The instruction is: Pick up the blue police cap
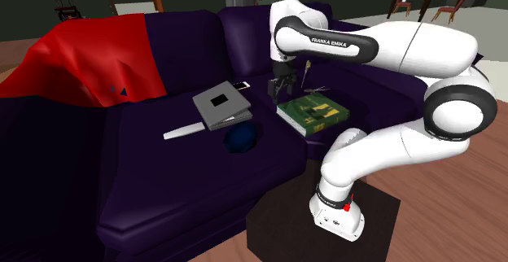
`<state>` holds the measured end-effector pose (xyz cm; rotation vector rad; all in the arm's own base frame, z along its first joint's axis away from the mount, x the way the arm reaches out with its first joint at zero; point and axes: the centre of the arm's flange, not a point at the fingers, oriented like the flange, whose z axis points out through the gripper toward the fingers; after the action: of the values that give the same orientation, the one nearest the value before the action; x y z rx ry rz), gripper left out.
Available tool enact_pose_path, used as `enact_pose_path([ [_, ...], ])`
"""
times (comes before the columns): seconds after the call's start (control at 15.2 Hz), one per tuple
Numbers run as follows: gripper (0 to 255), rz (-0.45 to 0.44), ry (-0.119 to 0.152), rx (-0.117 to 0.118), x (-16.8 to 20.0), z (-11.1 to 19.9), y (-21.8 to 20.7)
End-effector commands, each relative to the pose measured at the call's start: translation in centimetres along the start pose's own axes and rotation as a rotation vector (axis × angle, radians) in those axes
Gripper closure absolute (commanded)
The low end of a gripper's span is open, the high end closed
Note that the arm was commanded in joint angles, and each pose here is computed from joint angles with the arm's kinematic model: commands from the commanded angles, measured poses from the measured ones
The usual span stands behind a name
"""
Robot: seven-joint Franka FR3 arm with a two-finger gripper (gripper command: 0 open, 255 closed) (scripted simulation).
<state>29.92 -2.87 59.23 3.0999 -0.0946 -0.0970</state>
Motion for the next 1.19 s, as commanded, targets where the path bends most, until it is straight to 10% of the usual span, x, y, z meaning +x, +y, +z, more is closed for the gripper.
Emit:
enact_pose_path([
  [0.0, 0, 0.000, 0.000, 0.000, 0.0, 0.0, 0.0],
  [1.12, 0, -0.032, -0.205, 0.929, 17.8, 22.6, 11.3],
])
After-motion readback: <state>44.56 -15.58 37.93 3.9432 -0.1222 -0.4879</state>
